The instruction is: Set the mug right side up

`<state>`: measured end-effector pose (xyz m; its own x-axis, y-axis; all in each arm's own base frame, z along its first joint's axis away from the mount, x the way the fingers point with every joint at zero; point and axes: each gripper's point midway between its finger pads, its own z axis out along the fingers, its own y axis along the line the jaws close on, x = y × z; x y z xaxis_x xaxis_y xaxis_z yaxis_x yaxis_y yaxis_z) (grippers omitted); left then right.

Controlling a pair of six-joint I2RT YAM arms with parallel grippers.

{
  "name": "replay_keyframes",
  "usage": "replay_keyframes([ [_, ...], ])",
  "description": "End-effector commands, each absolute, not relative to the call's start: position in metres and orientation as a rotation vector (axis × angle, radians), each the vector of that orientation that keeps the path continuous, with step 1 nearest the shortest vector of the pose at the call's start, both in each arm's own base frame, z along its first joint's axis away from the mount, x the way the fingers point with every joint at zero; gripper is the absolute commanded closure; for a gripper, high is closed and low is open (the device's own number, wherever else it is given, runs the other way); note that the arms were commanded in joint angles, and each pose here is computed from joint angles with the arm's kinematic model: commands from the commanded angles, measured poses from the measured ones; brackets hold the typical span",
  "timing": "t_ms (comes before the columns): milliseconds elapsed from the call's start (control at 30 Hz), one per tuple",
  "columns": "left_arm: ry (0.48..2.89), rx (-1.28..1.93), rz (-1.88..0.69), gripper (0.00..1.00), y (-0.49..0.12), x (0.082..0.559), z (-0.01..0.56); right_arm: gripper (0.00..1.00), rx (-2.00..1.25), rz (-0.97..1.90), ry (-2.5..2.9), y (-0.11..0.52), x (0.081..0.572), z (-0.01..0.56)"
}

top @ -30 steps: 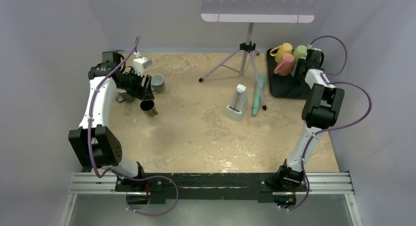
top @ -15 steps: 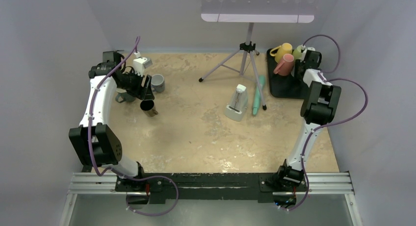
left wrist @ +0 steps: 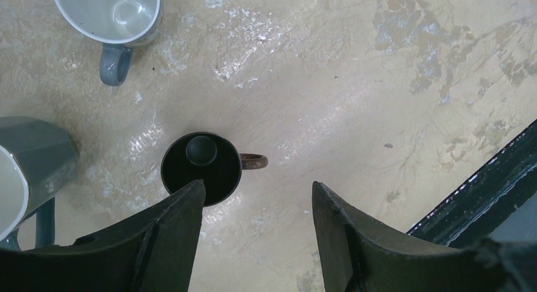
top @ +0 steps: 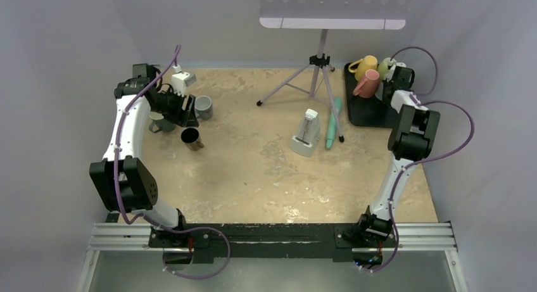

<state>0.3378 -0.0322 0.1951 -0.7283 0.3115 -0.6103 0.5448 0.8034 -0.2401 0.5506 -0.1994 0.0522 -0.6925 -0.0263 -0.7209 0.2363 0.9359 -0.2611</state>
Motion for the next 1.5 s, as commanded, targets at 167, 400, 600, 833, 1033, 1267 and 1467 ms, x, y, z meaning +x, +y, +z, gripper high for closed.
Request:
replay_keyframes([
  [167,2.352,0.610,-0.580,0.32,-0.041,0.338,0.234,1.00,0.428,-0.388,2.022,-0.196,0.533,0.163],
  [400,2.282,0.591,-0.677,0.31,-0.059,0.326,0.264,1.00,0.541,-0.247,1.939,-0.169,0.490,0.193],
  [600,2.203,0.548,-0.865,0.30,-0.089,0.316,0.289,1.00,0.534,-0.156,1.854,-0.143,0.448,0.222],
  [833,2.114,0.558,-1.169,0.27,-0.153,0.303,0.320,1.00,0.405,0.082,1.802,-0.082,0.406,0.258],
  [1033,2.007,0.532,-1.516,0.07,-0.205,0.294,0.353,1.00,0.206,0.270,1.739,-0.018,0.365,0.310],
  [1267,1.979,0.597,-1.651,0.07,-0.251,0.287,0.367,1.00,0.016,0.602,1.679,0.073,0.323,0.350],
  [1467,1.923,0.619,-1.742,0.11,-0.276,0.286,0.382,1.00,-0.089,0.935,1.574,0.153,0.287,0.384],
])
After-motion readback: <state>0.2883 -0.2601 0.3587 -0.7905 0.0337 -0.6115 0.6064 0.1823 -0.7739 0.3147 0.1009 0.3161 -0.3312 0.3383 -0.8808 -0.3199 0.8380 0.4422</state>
